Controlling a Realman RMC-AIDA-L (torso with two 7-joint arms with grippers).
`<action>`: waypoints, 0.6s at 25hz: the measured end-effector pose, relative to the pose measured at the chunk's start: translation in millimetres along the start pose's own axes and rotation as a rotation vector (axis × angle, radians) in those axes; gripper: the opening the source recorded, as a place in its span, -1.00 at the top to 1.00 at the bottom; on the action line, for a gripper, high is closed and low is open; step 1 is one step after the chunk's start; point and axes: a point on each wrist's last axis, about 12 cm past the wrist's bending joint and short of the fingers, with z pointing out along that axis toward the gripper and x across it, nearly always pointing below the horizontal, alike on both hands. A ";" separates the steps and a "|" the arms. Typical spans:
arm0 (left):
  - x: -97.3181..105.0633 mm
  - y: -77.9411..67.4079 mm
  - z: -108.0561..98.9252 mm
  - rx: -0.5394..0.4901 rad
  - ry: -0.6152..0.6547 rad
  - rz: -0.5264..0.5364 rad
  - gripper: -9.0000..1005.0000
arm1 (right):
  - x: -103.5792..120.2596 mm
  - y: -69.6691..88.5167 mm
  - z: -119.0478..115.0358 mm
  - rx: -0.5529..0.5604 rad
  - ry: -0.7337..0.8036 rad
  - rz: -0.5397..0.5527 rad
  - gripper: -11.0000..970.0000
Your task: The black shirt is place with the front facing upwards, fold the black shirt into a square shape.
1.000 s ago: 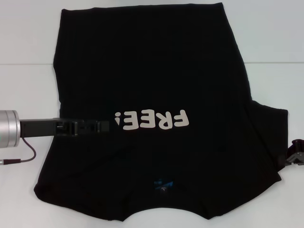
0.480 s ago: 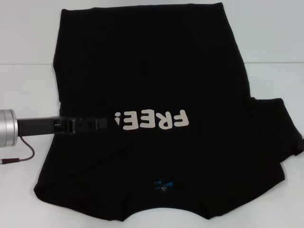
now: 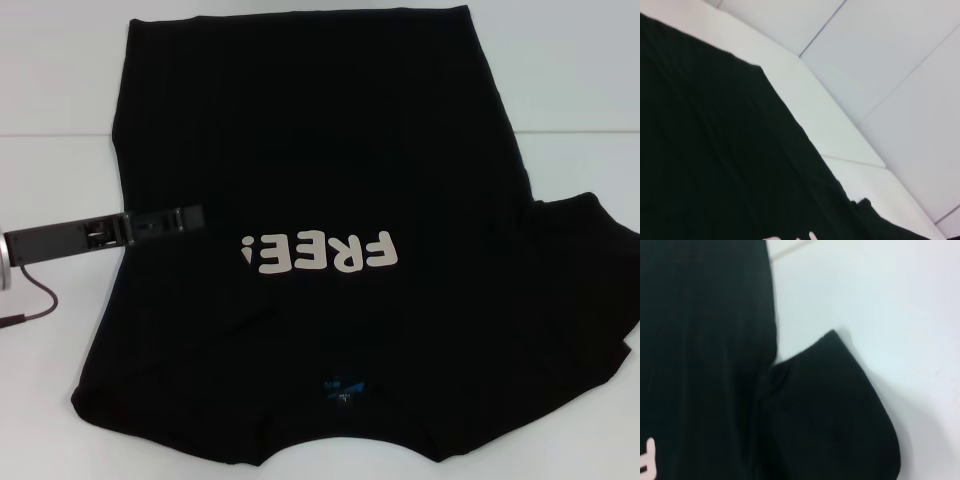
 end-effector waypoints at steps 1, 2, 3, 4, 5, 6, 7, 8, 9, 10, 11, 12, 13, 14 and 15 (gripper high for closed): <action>-0.4 0.0 -0.6 0.002 -0.008 -0.002 -0.05 | -2.1 -0.6 -2.3 0.000 -0.006 0.000 0.91; -0.9 -0.1 -1.6 0.005 -0.018 -0.006 -0.04 | -4.4 -1.7 -4.9 0.003 -0.012 0.001 0.91; -1.1 -0.1 -1.9 0.007 -0.022 -0.007 -0.04 | -6.3 -2.8 -7.3 0.004 -0.020 0.005 0.91; -1.5 -0.4 -2.3 0.010 -0.027 -0.009 -0.04 | -10.4 -4.8 -12.2 0.002 -0.038 0.014 0.91; -1.9 -0.7 -2.6 0.013 -0.033 -0.010 -0.04 | -12.2 -5.3 -14.0 0.000 -0.046 0.017 0.91; -2.4 -1.2 -2.9 0.018 -0.039 -0.011 -0.04 | -13.8 -5.1 -15.3 -0.001 -0.051 0.016 0.91; -2.8 -1.6 -3.0 0.022 -0.043 -0.011 -0.04 | -14.9 -3.7 -15.7 -0.004 -0.050 0.011 0.91; -3.3 -2.1 -3.2 0.028 -0.049 -0.012 -0.04 | -14.9 -3.7 -15.7 -0.004 -0.050 0.011 0.91; -3.9 -3.1 -3.2 0.036 -0.057 -0.013 -0.04 | -15.6 -2.0 -15.5 -0.008 -0.047 0.007 0.91; -3.9 -3.1 -3.2 0.036 -0.057 -0.013 -0.04 | -17.2 1.0 -15.2 -0.012 -0.045 -0.001 0.91; -4.2 -3.3 -3.2 0.039 -0.061 -0.014 -0.04 | -18.1 3.4 -15.0 -0.017 -0.042 -0.007 0.91; -4.3 -3.5 -3.1 0.040 -0.063 -0.015 -0.04 | -19.5 6.4 -14.8 -0.025 -0.041 -0.012 0.91; -4.6 -3.7 -3.1 0.042 -0.066 -0.015 -0.04 | -20.6 9.4 -14.9 -0.037 -0.039 -0.017 0.91; -4.7 -3.8 -3.2 0.043 -0.067 -0.015 -0.04 | -21.8 13.7 -15.0 -0.055 -0.036 -0.024 0.91; -4.8 -3.9 -3.2 0.044 -0.068 -0.015 -0.04 | -23.5 18.6 -15.4 -0.075 -0.034 -0.032 0.91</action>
